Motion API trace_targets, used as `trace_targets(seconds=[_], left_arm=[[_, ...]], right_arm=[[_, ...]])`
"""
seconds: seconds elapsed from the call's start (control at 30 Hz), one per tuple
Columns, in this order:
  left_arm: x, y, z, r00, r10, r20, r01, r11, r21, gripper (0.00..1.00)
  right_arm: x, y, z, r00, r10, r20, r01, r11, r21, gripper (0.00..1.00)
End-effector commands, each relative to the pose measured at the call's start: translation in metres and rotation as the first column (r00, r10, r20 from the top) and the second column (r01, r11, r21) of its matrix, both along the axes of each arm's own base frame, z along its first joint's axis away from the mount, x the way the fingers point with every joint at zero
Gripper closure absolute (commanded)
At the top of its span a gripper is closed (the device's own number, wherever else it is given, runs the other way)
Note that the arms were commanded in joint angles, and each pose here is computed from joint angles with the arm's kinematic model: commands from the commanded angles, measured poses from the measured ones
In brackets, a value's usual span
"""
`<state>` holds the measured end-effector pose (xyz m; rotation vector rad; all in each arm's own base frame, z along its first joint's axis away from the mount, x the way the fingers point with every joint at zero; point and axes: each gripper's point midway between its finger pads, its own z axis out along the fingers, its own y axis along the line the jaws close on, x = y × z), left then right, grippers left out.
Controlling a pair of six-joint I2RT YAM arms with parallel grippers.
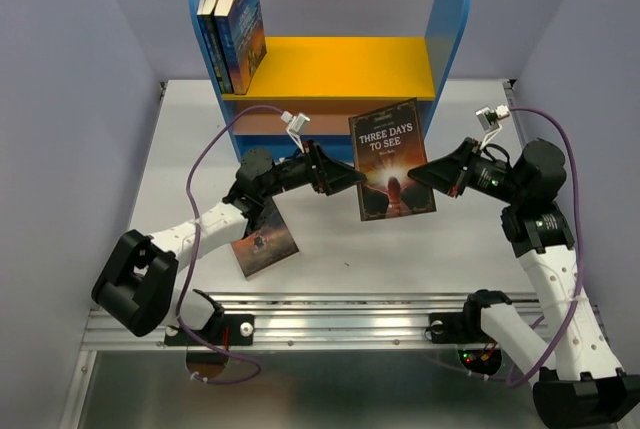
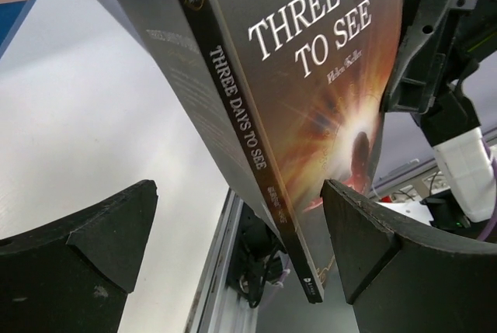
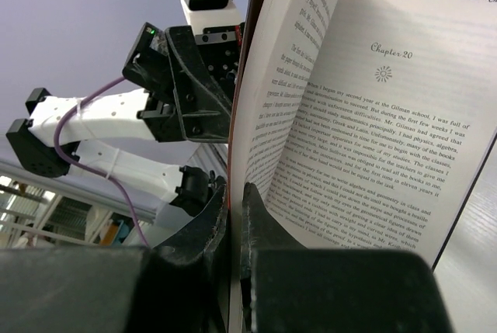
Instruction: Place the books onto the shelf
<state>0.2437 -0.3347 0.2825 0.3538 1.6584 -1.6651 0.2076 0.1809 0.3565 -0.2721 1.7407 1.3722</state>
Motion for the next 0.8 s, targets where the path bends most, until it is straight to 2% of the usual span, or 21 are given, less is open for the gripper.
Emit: trace_targets(seconds=[0.0, 0.33, 0.47, 0.57, 0.6, 0.67, 0.7, 0.77], left_arm=[[-0.013, 0.000, 0.044, 0.991, -0.055, 0.120, 0.069, 0.991, -0.116, 0.03], [-0.035, -0.001, 0.059, 0.972, -0.170, 0.165, 0.204, 0.954, -0.221, 0.13], [-0.043, 0.000, 0.068, 0.960, -0.209, 0.189, 0.253, 0.934, -0.254, 0.26], [-0.044, -0.002, 0.071, 0.956, -0.216, 0.197, 0.262, 0.931, -0.253, 0.43], [-0.044, -0.001, 0.073, 0.955, -0.214, 0.206, 0.263, 0.931, -0.254, 0.55], [-0.044, -0.001, 0.074, 0.954, -0.210, 0.213, 0.261, 0.932, -0.251, 0.74], [-0.043, -0.001, 0.075, 0.954, -0.203, 0.219, 0.255, 0.936, -0.243, 0.90], [-0.038, -0.003, 0.070, 0.962, -0.188, 0.198, 0.231, 0.947, -0.222, 1.00]], right_arm=[[-0.015, 0.004, 0.038, 0.987, 0.057, 0.152, -0.062, 0.998, 0.031, 0.99], [-0.014, 0.008, 0.032, 0.987, 0.094, 0.134, -0.101, 0.993, 0.052, 0.99], [-0.008, 0.008, 0.020, 0.991, 0.093, 0.094, -0.098, 0.994, 0.051, 0.99], [0.000, 0.009, 0.010, 0.994, 0.091, 0.066, -0.094, 0.995, 0.045, 0.99], [0.004, 0.009, 0.004, 0.995, 0.091, 0.049, -0.093, 0.995, 0.041, 0.99], [0.008, 0.009, -0.003, 0.996, 0.081, 0.028, -0.082, 0.996, 0.028, 0.99], [0.012, 0.008, -0.006, 0.997, 0.070, 0.024, -0.071, 0.997, 0.022, 0.99], [0.017, 0.007, -0.012, 0.998, 0.055, 0.013, -0.055, 0.998, -0.003, 0.99]])
